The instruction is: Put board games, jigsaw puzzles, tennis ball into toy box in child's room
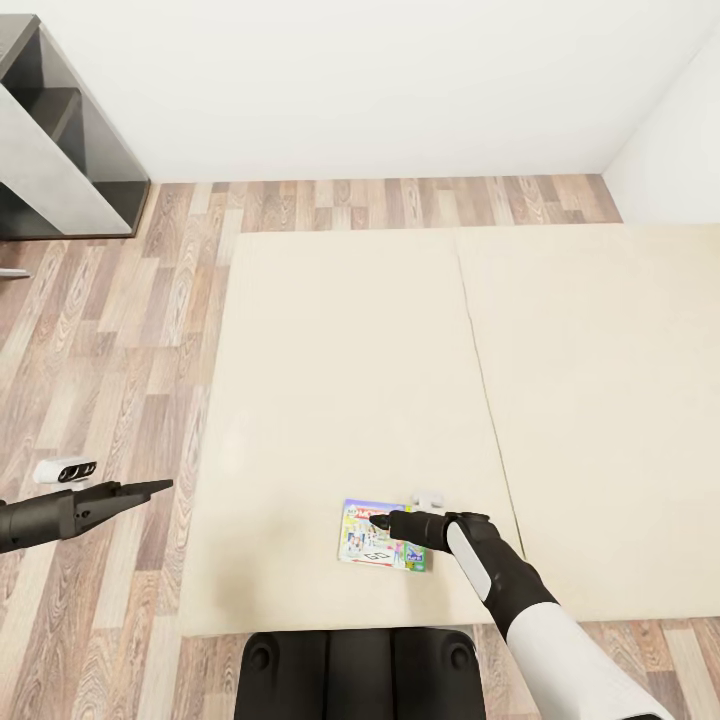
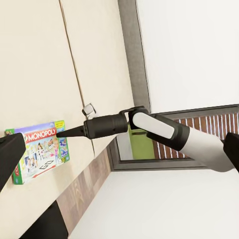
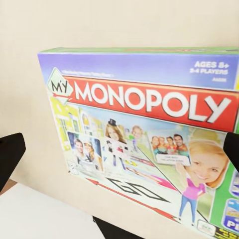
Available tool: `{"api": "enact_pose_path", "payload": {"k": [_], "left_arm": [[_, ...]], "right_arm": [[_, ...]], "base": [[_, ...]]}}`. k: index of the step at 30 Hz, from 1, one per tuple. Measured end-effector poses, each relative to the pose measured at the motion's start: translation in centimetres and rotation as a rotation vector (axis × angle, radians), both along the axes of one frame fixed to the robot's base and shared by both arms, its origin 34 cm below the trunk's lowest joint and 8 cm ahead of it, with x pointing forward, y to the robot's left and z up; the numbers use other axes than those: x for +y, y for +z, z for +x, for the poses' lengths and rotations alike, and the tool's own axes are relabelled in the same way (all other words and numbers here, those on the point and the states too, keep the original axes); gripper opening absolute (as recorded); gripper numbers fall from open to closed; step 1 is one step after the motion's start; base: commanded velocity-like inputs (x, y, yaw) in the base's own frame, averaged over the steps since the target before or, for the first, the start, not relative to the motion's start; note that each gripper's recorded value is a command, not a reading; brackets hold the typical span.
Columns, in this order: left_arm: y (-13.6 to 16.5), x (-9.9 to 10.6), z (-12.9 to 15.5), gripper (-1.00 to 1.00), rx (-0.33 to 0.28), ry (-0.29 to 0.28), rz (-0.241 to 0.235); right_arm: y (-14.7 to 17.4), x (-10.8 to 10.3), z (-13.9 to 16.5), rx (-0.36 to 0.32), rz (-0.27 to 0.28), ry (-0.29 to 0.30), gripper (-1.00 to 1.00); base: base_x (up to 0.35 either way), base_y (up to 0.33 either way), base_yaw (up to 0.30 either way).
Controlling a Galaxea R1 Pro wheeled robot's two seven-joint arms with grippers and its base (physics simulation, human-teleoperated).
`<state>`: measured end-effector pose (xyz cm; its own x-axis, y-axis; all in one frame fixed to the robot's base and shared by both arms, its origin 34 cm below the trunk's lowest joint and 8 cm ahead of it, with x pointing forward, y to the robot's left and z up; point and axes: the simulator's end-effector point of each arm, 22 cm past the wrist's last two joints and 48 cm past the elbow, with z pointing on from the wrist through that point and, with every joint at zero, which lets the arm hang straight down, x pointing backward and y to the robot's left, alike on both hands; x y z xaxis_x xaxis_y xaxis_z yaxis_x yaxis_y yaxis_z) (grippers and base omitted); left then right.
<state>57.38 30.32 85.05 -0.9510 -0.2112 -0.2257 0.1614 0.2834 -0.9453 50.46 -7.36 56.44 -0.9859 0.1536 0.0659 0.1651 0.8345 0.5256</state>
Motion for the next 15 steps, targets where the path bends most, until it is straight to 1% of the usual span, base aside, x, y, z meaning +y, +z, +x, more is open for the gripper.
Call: {"api": "enact_pose_path", "payload": {"k": [7,15], "left_arm": [[0.0,0.0,0.0,1.00,0.000,0.000,0.000],[0.0,0.0,0.0,1.00,0.000,0.000,0.000]], "right_arm": [[-0.1,-0.2,0.0,-0.001,-0.013,0.003,1.00],[-0.7,-1.7,-0.1,0.001,-0.079,0.006,1.00]], "base": [[0.000,0.000,0.000],[0.000,0.000,0.000]]}}
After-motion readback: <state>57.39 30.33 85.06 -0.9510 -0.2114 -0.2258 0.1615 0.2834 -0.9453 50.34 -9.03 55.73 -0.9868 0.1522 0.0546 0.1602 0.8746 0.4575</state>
